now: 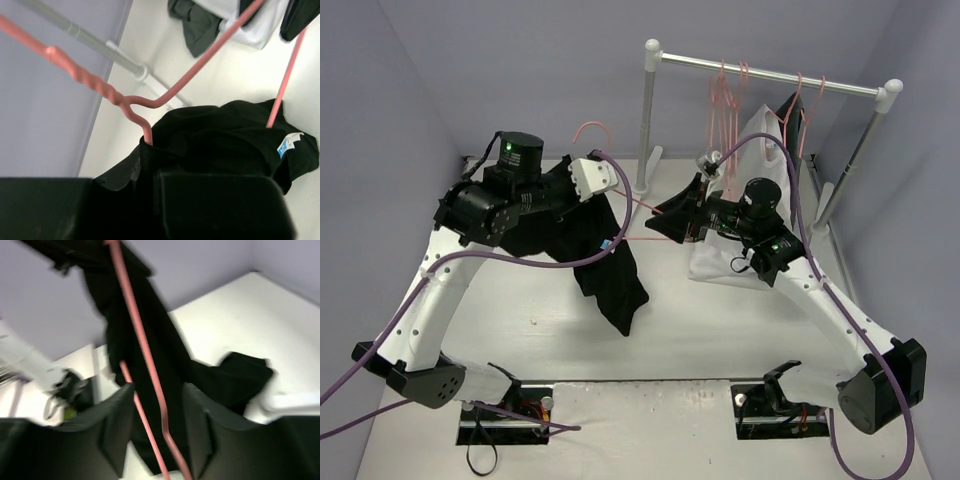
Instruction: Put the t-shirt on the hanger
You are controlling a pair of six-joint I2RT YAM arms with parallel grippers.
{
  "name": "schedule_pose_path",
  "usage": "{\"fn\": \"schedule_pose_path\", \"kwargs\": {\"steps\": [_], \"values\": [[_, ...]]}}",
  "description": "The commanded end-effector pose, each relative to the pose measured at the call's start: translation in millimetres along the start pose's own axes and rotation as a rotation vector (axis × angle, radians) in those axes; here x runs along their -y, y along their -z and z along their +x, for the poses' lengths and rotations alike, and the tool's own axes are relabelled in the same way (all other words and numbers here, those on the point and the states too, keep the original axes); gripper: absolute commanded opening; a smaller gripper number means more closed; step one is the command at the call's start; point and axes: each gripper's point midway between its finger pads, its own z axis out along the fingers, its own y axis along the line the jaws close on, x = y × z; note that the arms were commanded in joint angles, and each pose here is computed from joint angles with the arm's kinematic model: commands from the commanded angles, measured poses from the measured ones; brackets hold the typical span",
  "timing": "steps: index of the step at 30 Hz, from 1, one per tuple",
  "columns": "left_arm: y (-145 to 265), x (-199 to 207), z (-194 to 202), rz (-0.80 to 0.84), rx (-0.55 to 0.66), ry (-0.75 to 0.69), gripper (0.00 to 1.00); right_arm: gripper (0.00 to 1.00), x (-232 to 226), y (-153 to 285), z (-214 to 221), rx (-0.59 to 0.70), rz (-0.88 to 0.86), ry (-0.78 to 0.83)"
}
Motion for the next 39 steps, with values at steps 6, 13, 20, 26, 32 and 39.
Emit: {"fn": "schedule_pose_path", "kwargs": {"steps": [6, 13, 20, 26, 32, 39], "values": [[16.9, -56.8, 8.1, -0.392, 0.002, 0.157, 0.0, 0.57, 56.8, 33.9, -35.3, 0.102, 0.455, 0.013], [13.8, -79.7, 11.7, -0.623, -0.082, 0.224, 0.0, 0.58, 72.2, 44.1, -3.3, 0.183, 0.657, -0.271], [-9.1, -73.6, 7.2, -0.697, -0.14, 0.281, 0.0, 0.58, 55.2, -5.4, 37.0, 0.126, 0.686, -0.382], [-13.8, -72.2, 8.7, -0.71, -0.141, 0.317, 0.0, 0.59, 44.2, -37.4, 31.4, 0.147, 0.704, -0.394], [-17.7, -67.0, 2.8, -0.684, -0.101, 0.362, 0.0, 0.59, 54.7, -54.7, 39.8, 0.14, 0.734, -0.42], [-20.3, -61.6, 0.4, -0.665, -0.085, 0.382, 0.0, 0.59, 62.7, -71.6, 47.6, 0.138, 0.75, -0.445]]}}
